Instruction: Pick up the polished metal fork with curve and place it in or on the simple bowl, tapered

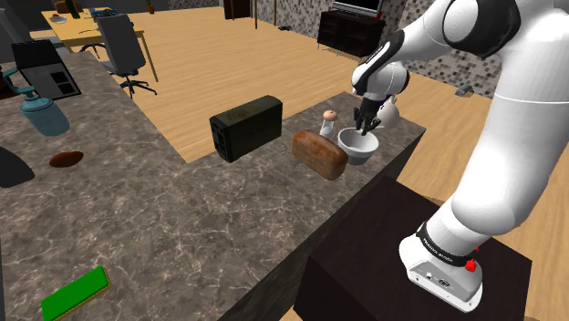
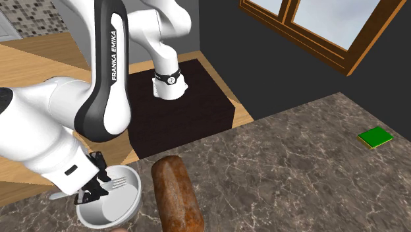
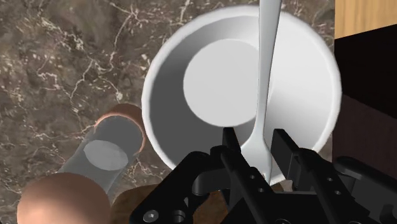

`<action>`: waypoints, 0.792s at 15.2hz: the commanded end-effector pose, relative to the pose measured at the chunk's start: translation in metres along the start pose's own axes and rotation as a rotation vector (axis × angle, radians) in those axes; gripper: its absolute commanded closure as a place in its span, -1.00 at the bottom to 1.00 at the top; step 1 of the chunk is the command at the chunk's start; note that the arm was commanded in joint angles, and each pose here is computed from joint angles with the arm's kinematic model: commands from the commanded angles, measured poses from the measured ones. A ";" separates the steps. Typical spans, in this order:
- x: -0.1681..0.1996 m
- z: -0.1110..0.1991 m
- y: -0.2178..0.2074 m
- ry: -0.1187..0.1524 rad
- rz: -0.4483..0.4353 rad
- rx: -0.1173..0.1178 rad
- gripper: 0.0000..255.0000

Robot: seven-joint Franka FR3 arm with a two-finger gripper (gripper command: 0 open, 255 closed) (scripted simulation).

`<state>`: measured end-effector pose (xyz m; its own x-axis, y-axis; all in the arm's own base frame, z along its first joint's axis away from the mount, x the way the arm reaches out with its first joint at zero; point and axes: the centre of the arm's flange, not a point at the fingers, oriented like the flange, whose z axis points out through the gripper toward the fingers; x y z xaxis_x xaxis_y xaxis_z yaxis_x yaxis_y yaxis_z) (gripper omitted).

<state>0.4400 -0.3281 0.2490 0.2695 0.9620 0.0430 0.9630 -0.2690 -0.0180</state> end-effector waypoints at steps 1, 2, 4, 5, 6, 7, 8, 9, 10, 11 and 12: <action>0.001 0.011 -0.001 0.000 0.000 0.000 1.00; 0.001 0.016 0.000 0.000 0.000 0.000 1.00; 0.000 0.026 0.000 0.000 0.000 0.000 1.00; 0.000 0.032 0.000 0.000 0.000 0.000 1.00; 0.000 0.039 0.000 0.000 0.000 0.000 1.00; 0.000 0.039 0.000 0.000 0.000 0.000 1.00; 0.000 0.039 0.000 0.000 0.000 0.000 1.00; 0.000 0.039 0.000 0.000 0.000 0.000 1.00; 0.000 0.039 0.000 0.000 0.000 0.000 1.00; 0.000 0.039 0.000 0.000 0.000 0.000 1.00; 0.000 0.039 0.000 0.000 0.000 0.000 1.00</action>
<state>0.4396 -0.3266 0.2101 0.2696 0.9620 0.0429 0.9630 -0.2691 -0.0178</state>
